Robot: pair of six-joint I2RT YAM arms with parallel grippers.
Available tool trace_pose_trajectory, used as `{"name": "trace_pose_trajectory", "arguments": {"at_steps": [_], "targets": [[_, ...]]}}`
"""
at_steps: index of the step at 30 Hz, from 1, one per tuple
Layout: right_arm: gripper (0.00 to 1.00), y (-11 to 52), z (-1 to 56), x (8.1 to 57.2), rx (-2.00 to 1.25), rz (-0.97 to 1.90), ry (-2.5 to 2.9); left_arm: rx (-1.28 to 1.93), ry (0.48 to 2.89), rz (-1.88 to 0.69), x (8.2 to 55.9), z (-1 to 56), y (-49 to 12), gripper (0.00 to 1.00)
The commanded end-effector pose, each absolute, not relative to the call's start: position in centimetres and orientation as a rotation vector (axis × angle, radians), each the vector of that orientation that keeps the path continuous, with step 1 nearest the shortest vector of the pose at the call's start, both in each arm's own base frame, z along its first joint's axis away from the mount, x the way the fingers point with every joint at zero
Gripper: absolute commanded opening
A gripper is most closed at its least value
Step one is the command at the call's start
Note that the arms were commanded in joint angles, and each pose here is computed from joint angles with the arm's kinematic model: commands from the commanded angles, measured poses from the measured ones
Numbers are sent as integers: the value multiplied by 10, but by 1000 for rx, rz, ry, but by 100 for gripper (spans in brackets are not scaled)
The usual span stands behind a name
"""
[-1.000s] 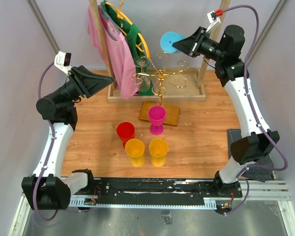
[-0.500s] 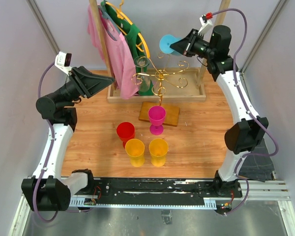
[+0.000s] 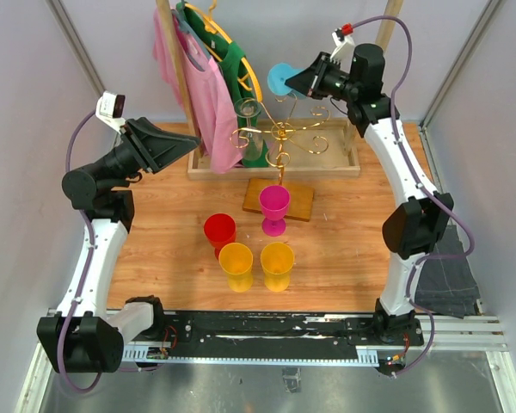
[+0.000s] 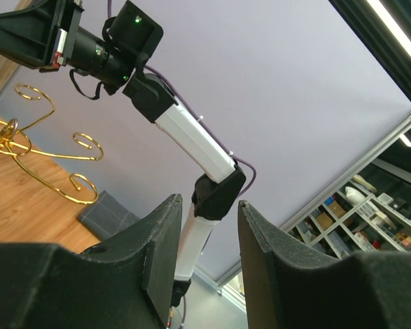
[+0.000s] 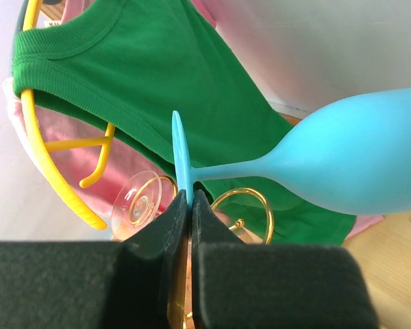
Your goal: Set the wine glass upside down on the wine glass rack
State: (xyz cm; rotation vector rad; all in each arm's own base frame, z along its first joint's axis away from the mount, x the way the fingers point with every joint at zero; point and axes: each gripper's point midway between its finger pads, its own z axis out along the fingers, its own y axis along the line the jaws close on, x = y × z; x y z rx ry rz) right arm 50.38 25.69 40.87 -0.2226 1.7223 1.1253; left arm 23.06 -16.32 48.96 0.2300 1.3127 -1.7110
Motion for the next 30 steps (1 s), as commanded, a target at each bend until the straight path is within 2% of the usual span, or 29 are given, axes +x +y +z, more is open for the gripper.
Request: {"name": "trace_pose_trajectory", "arguments": {"at_steps": [1,12,30], "targets": [[1,274,422,494,-286,1156,1686,259,1305,-1683,226,489,-162,43],[1,302,406,471,-329,1269,1741,256,1308,-1686,228,488,-162,43],[1,296,405,447,-282,1324,1767,244,1305,-1688,228,487,-162,43]]}}
